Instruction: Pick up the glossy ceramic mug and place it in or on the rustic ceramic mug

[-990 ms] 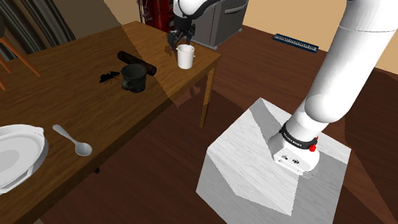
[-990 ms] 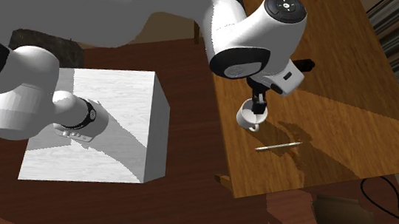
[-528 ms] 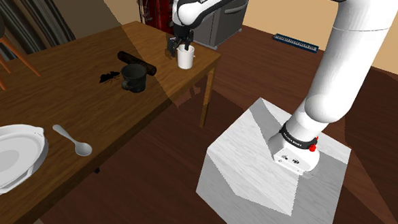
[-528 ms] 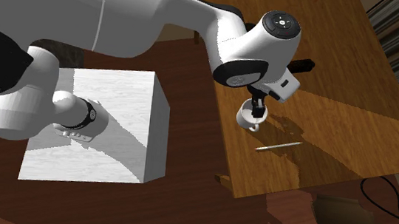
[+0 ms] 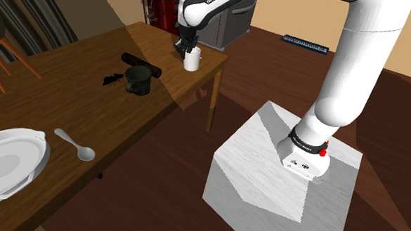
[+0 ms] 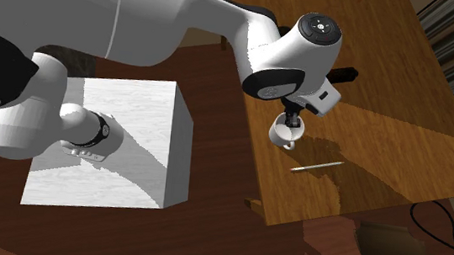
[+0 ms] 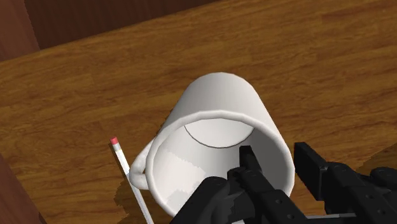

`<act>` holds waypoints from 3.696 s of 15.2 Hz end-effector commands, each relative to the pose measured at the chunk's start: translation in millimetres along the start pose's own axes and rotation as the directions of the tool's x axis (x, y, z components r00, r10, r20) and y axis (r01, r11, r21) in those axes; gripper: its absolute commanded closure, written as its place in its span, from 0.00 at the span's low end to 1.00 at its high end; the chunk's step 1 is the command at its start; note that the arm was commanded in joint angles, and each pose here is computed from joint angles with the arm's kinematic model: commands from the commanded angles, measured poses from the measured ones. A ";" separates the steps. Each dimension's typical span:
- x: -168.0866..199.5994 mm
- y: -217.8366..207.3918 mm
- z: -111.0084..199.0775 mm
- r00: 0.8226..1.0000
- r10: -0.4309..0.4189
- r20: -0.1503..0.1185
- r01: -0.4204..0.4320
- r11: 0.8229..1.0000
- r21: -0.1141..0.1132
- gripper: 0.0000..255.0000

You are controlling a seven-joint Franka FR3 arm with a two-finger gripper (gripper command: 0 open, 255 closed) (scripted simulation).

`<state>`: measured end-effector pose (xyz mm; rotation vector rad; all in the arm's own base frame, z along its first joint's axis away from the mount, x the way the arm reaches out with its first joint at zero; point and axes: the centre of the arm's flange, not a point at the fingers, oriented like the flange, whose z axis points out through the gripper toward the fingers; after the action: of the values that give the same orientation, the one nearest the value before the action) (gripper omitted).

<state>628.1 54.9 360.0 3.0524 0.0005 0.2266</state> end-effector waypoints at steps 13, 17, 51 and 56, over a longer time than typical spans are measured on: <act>3.9 2.1 -26.0 1.000 0.000 0.000 0.000 1.000 0.000 1.00; 7.0 3.8 -46.8 1.000 0.000 0.000 0.000 1.000 0.000 1.00; 31.0 -115.5 -194.3 1.000 0.000 0.000 0.000 1.000 0.000 1.00; 33.9 -180.1 -207.4 1.000 0.000 0.000 0.000 1.000 0.000 1.00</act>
<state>632.3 236.0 556.5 3.0528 0.0026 0.2272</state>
